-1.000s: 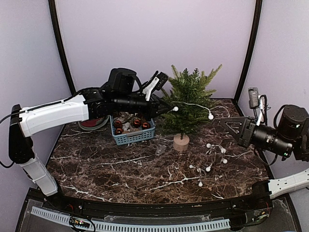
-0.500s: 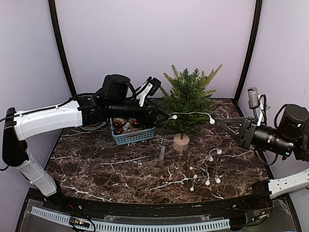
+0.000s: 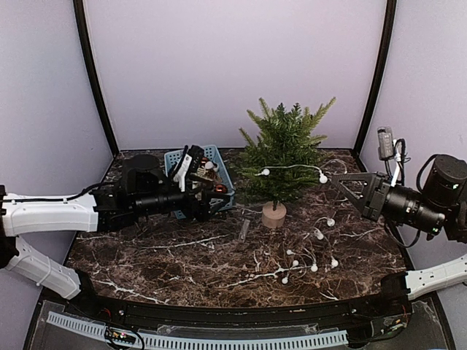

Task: Decorate the small christmas tree
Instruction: Place the side of the string light in the gap of branches.

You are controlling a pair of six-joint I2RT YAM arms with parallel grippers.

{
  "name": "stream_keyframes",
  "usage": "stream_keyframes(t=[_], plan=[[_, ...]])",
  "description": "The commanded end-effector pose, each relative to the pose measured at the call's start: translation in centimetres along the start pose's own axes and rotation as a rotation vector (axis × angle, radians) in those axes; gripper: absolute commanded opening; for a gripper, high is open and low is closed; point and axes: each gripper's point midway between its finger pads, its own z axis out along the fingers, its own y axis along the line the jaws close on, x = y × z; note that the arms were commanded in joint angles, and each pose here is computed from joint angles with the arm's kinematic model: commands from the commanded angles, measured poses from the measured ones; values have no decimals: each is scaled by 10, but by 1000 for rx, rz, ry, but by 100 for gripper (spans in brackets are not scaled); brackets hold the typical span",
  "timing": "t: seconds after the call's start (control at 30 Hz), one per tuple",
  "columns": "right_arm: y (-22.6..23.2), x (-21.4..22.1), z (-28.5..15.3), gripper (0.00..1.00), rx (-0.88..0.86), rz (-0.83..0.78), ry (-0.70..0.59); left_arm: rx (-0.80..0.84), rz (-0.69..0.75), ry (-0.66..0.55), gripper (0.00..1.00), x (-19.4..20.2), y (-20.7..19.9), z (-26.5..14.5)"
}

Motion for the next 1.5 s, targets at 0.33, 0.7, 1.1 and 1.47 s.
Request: stream_keyframes(t=[0.33, 0.7, 1.1, 1.47], plan=[[13, -33, -6, 0, -32, 35, -97, 40, -91, 126, 65, 86, 15, 69], [9, -38, -11, 0, -23, 45, -121, 132, -84, 179, 59, 107, -2, 100], [8, -49, -17, 0, -17, 36, -153, -89, 7, 109, 0, 63, 19, 73], [11, -52, -18, 0, -31, 26, -160, -159, 81, 84, 0, -7, 19, 65]])
